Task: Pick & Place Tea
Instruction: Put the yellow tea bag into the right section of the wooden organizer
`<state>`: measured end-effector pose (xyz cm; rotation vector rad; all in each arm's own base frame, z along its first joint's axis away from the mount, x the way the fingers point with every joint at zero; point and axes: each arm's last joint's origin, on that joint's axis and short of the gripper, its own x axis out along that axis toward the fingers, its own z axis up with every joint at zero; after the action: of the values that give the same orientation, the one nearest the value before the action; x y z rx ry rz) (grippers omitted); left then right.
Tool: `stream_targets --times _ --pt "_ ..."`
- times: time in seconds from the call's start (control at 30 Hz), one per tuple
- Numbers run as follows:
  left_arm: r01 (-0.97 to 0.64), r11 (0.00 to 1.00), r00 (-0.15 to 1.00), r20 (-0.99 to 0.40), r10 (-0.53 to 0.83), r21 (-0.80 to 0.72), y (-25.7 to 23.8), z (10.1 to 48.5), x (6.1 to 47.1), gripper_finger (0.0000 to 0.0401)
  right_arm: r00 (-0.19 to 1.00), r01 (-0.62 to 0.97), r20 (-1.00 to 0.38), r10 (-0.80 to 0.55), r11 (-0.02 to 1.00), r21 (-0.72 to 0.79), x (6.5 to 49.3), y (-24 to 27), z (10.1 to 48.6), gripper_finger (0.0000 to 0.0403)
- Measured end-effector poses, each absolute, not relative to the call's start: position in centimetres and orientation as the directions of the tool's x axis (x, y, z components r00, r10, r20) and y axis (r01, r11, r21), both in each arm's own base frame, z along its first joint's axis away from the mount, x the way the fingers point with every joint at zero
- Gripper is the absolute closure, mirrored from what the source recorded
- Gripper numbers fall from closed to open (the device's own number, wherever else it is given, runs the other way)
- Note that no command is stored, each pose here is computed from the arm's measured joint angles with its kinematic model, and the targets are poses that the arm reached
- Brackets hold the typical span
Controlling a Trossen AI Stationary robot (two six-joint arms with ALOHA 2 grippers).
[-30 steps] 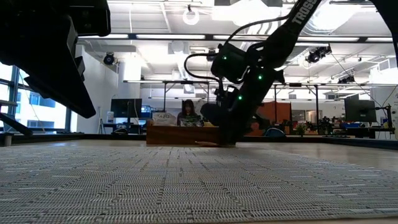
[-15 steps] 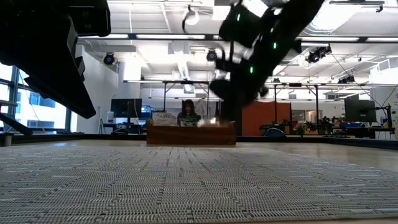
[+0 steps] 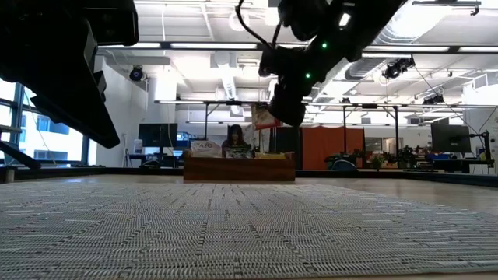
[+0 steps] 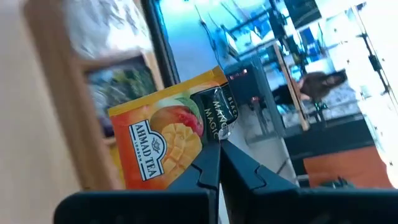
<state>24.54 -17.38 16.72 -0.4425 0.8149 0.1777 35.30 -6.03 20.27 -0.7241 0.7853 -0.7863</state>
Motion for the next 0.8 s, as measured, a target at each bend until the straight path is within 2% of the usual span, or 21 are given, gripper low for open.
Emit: stream_targets --times 0.13,0.3,0.6,0.8 --pt "-0.321 0.895 0.677 -0.736 -0.012 -0.310 -17.4 16.7 24.5 0.0286 0.420 0.350 -0.338 -0.842 0.494 -0.796 34.8 -8.2 20.2 0.0401" --pt "-0.322 0.896 0.674 -0.738 -0.011 -0.307 -17.3 16.7 24.5 0.0286 0.466 0.335 -0.357 -0.810 0.535 -0.775 35.3 -9.4 19.3 0.0402" --pt "-0.322 0.896 0.674 -0.739 -0.011 -0.307 -17.3 16.7 24.5 0.0286 0.332 0.217 -0.342 -0.879 0.424 -0.879 35.9 -9.8 15.9 0.0402" --pt "-0.322 0.896 0.674 -0.739 -0.011 -0.307 -17.3 16.7 24.5 0.0286 0.400 0.209 -0.369 -0.839 0.475 -0.855 36.2 -9.7 16.0 0.0402"
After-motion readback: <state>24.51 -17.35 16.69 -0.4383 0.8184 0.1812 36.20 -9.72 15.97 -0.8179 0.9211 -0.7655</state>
